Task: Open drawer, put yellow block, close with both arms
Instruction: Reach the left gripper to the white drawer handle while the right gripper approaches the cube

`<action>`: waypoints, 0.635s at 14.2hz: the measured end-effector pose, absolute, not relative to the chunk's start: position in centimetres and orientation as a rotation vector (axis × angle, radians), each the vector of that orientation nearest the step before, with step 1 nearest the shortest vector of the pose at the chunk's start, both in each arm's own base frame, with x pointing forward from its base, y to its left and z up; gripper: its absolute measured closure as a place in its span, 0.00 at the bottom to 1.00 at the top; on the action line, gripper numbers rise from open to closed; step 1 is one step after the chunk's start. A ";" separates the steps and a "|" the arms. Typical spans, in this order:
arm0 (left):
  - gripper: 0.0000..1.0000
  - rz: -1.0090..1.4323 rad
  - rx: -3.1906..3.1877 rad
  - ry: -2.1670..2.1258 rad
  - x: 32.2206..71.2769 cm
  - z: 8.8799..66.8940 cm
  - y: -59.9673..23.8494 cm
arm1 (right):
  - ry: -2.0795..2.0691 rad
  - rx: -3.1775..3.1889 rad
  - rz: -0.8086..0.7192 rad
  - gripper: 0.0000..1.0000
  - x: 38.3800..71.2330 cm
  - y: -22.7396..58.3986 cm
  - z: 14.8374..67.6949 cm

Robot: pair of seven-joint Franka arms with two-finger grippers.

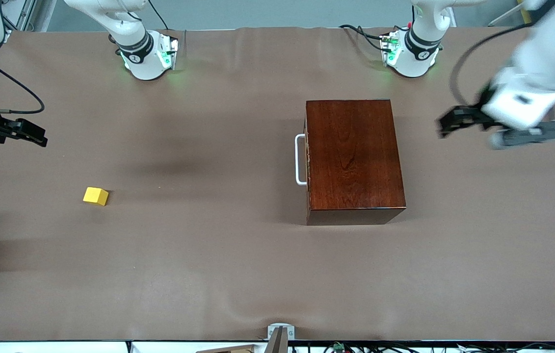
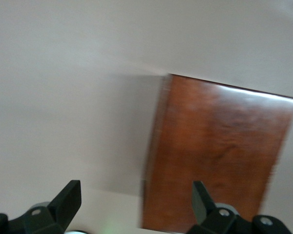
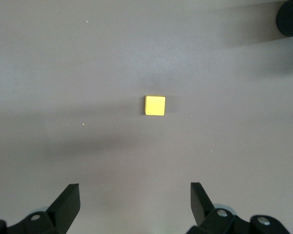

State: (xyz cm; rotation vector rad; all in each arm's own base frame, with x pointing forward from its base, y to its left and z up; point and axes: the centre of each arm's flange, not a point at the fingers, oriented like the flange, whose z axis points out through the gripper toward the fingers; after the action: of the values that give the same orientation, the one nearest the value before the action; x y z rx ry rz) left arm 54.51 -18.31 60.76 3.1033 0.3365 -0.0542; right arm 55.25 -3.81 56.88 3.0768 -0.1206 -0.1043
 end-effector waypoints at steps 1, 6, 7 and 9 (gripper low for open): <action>0.00 -0.057 3.093 0.366 54.1 60.2 -21.6 | -0.121 3.077 -0.101 0.00 55.3 -3.9 56.5; 0.00 -0.059 3.028 0.512 52.6 58.0 -32.3 | -0.129 3.078 -0.075 0.00 55.6 -4.4 54.4; 0.00 -0.065 3.024 0.510 52.1 57.4 -34.0 | -0.132 3.078 -0.075 0.00 55.6 -4.5 54.0; 0.00 -0.067 3.020 0.473 50.9 56.0 -37.6 | -0.146 3.078 -0.074 0.00 55.7 -5.1 53.3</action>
State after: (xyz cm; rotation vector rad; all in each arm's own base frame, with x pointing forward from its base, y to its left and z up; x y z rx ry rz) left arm 50.89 -37.65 56.03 3.0198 0.4728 -0.0674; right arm 55.71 -5.07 53.32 3.0776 -0.1461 -0.0737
